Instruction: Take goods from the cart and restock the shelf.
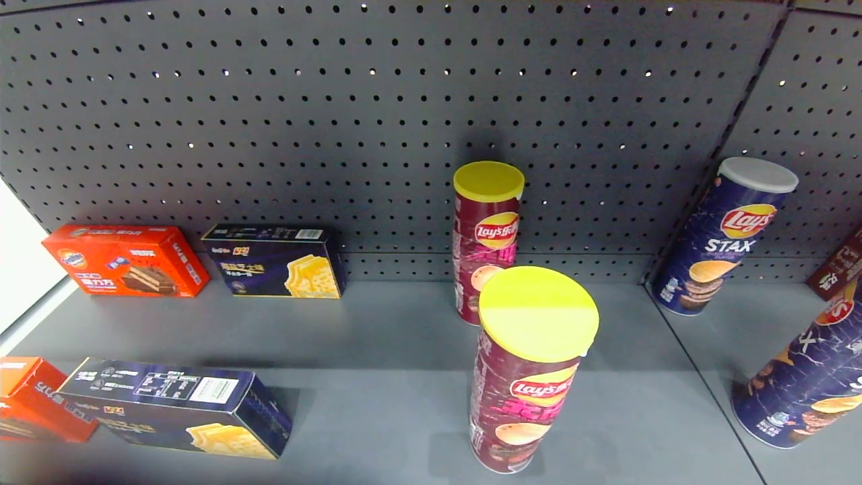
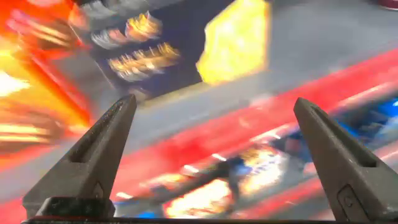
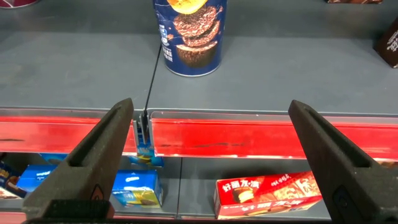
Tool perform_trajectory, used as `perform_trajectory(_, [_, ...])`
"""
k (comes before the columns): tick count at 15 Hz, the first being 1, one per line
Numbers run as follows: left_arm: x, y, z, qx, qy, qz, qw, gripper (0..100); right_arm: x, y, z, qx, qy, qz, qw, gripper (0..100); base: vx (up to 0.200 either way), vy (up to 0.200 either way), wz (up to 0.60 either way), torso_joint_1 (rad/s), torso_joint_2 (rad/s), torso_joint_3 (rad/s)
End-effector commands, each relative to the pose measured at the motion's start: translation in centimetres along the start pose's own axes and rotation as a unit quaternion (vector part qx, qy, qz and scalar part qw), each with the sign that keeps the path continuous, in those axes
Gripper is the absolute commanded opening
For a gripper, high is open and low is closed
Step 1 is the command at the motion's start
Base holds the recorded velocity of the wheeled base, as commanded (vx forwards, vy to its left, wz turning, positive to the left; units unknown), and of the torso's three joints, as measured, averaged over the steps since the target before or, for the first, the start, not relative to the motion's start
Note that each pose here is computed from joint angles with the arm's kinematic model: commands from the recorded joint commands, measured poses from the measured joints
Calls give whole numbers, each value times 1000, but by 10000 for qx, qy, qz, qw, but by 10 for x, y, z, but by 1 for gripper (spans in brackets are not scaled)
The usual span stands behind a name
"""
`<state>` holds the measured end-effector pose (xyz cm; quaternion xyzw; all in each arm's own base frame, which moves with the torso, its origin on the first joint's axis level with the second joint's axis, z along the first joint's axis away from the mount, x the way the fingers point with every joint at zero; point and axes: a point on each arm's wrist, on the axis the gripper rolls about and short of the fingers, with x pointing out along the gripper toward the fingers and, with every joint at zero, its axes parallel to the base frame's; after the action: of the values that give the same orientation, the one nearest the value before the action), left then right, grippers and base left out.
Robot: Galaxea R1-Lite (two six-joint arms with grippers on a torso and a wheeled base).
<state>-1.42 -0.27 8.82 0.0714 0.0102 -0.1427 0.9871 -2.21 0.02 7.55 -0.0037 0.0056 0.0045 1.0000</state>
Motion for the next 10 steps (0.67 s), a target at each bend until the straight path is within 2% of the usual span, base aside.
perform_trajectory(1, [-1, 0, -5, -249, 38, 376, 9990, 100, 0, 0, 0, -1, 5, 1, 10000, 100, 0, 0, 0, 0, 0, 0])
perform_trajectory(2, [-1, 2, -4, -316, 63, 682, 9972, 100, 0, 0, 0, -1, 5, 1, 10000, 100, 0, 0, 0, 0, 0, 0])
perform_trajectory(6, [-1, 2, -5, -363, 135, 1494, 9880, 100, 0, 0, 0, -1, 5, 1, 10000, 100, 0, 0, 0, 0, 0, 0])
perform_trajectory(7, [-3, -1, -5, -309, -25, 1390, 9898, 100, 0, 0, 0, -1, 5, 1, 10000, 100, 0, 0, 0, 0, 0, 0])
perform_trajectory(8, [-6, -3, -5, -290, -282, 882, 9953, 100, 0, 0, 0, -1, 5, 1, 10000, 100, 0, 0, 0, 0, 0, 0])
perform_trajectory(9, [-8, -4, -6, -240, -436, 769, 9958, 100, 0, 0, 0, -1, -3, 1, 10000, 100, 0, 0, 0, 0, 0, 0])
perform_trajectory(10, [-8, -4, -6, -234, -427, 776, 9958, 100, 0, 0, 0, -1, 5, 1, 10000, 100, 0, 0, 0, 0, 0, 0])
